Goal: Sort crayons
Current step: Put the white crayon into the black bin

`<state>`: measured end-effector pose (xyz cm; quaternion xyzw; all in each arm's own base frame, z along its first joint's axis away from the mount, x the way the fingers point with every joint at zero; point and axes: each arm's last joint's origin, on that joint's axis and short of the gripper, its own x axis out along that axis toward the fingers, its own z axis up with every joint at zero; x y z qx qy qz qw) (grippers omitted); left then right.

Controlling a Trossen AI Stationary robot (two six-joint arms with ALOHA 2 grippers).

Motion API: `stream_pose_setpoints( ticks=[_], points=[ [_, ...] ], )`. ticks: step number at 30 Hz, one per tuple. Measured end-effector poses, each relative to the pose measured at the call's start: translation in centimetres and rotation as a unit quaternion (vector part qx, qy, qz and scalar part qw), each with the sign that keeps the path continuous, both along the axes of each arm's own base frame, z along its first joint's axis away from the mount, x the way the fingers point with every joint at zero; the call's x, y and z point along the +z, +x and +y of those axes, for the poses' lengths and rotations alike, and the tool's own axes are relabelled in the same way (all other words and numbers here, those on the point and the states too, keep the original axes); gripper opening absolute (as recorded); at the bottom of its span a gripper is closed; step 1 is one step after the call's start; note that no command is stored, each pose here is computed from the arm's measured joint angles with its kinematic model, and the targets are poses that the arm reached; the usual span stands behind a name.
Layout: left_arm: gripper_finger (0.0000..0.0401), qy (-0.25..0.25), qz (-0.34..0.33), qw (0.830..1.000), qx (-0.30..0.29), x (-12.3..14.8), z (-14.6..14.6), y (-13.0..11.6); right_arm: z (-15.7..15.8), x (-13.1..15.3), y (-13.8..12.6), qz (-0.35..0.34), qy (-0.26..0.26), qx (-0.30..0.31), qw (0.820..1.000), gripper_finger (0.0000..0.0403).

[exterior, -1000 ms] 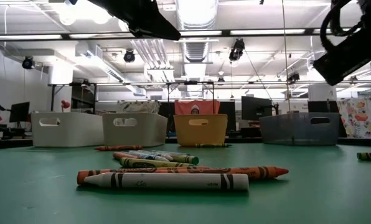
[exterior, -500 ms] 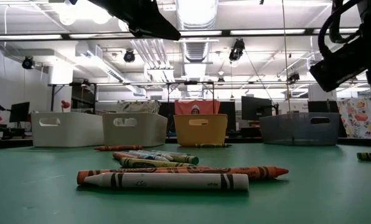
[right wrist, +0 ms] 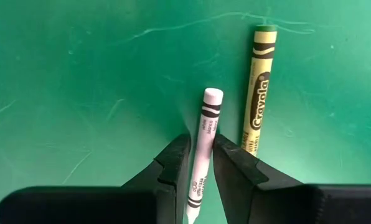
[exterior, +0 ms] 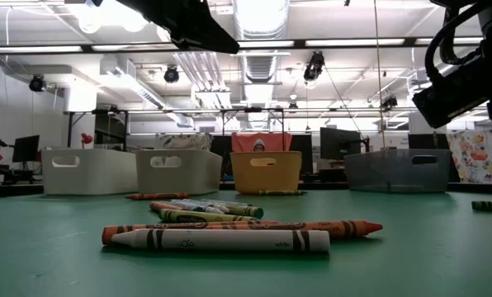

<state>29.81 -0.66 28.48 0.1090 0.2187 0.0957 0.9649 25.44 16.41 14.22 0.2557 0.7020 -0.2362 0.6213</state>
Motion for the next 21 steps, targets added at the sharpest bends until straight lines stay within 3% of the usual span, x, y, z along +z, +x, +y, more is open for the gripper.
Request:
stream_pose_setpoints(
  ticks=[9,16,21],
  points=[
    [0.0059,0.0,0.001,1.0,0.0,-0.05,0.0,-0.01,0.03,-0.13,0.05,-0.007,0.003,0.005,1.0,0.0064],
    [0.0059,0.0,0.001,1.0,0.0,-0.05,0.0,-0.01,0.05,-0.14,0.11,-0.011,0.003,0.014,1.0,0.0019],
    [0.0059,0.0,0.001,1.0,0.0,-0.06,0.0,-0.01,0.1,0.0,0.21,-0.014,0.004,0.022,1.0,0.0013]
  ],
)
